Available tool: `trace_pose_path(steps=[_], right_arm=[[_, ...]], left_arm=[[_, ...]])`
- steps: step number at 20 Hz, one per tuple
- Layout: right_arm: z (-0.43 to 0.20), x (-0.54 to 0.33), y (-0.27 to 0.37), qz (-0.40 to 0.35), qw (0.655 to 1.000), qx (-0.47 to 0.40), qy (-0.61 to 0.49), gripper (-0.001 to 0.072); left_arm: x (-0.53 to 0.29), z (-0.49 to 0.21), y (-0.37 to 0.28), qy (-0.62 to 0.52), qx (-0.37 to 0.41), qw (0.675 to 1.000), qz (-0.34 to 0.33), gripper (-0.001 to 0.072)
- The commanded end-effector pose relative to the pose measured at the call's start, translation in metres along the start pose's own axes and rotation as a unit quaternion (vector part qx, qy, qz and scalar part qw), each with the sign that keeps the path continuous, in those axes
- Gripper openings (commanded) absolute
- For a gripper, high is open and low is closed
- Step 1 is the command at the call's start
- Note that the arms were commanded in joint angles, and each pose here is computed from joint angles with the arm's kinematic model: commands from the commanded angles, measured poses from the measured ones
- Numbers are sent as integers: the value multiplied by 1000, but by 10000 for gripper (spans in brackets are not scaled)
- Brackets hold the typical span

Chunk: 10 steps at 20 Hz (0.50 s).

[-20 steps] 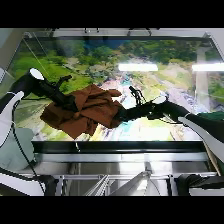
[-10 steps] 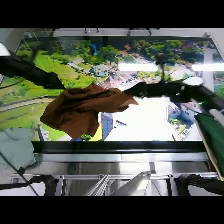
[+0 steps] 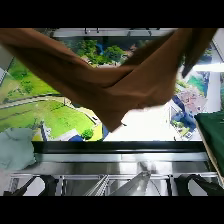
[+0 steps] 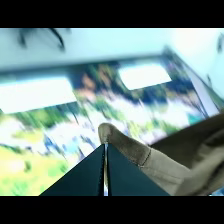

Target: Fold the shirts.

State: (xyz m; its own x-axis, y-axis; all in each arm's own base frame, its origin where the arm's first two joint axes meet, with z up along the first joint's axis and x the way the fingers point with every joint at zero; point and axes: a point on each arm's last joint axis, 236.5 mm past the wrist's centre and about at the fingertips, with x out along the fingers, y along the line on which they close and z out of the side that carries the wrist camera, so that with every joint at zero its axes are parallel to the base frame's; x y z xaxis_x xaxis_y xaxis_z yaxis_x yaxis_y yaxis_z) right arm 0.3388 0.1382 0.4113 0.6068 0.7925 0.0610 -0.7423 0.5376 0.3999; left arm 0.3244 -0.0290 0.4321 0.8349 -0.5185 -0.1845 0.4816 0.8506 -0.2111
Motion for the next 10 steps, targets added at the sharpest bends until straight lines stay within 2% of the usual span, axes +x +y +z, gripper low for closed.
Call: trace_pose_path(steps=[1,5,10], right_arm=[[46,-14,30,-13,997,-66,-38,22],[-9,18,-76,-73,996,18,52,23],[-141,92,-183,-71,971,139,181,25]], left_arm=[[-39,31,-21,-69,37,996,47,23],[11,-56,19,38,-54,998,-13,23],[86,-229,110,238,-148,959,50,21]])
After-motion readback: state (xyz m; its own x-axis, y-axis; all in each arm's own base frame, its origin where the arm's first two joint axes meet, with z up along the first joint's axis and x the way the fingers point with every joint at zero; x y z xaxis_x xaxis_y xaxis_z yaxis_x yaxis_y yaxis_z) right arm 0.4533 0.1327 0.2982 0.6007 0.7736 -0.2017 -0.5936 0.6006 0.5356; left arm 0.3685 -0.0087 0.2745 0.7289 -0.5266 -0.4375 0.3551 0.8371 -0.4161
